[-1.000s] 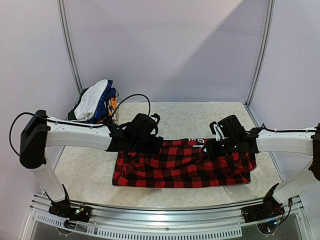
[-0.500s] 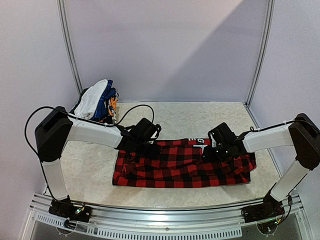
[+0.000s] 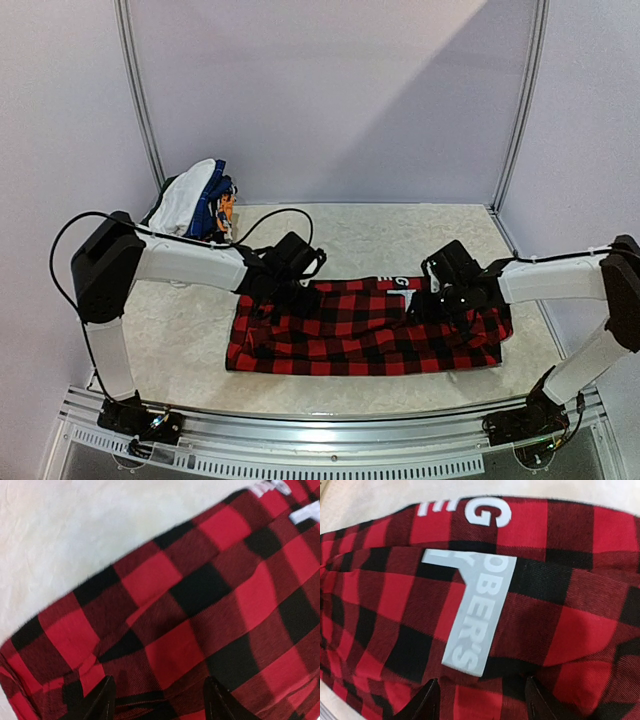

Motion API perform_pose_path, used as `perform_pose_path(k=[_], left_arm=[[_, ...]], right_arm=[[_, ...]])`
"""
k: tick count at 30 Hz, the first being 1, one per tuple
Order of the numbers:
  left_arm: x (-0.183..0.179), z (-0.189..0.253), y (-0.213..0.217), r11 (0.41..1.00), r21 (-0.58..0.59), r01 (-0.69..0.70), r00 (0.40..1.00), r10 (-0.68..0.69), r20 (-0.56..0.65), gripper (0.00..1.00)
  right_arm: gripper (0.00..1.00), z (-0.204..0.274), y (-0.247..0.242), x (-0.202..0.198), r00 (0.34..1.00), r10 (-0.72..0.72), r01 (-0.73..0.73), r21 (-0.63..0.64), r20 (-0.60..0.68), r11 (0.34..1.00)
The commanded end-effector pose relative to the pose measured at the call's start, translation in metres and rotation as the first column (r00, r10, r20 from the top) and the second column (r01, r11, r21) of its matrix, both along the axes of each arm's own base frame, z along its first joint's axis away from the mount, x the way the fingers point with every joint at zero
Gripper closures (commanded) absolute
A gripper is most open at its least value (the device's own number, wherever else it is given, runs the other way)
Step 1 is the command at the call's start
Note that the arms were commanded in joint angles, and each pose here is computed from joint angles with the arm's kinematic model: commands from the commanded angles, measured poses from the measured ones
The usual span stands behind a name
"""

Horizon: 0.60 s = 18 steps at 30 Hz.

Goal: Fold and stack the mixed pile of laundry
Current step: Flatten out the rectangle-folded shirt at the center of the board.

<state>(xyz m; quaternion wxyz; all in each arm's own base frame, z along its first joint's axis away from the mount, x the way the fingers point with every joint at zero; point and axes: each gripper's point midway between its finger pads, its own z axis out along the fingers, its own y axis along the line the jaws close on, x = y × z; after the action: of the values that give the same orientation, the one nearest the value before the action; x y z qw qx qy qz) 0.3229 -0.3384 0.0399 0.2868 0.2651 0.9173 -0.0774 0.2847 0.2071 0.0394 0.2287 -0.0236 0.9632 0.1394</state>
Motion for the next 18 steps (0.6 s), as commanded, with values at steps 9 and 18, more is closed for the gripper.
perform_pose_path(k=[9,18], left_arm=[[0.018,0.011,-0.035,0.990,0.017,0.138,0.990,-0.137,-0.025,0.41],[0.034,-0.016,-0.036,0.991,-0.023,0.129,0.987,-0.130,-0.089,0.42]], right_arm=[[0.37,0.031,-0.010,-0.044,1.000,-0.027,0.026,0.068,0.009,0.997],[0.42,-0.011,-0.008,-0.051,0.994,-0.090,0.095,0.082,-0.064,0.992]])
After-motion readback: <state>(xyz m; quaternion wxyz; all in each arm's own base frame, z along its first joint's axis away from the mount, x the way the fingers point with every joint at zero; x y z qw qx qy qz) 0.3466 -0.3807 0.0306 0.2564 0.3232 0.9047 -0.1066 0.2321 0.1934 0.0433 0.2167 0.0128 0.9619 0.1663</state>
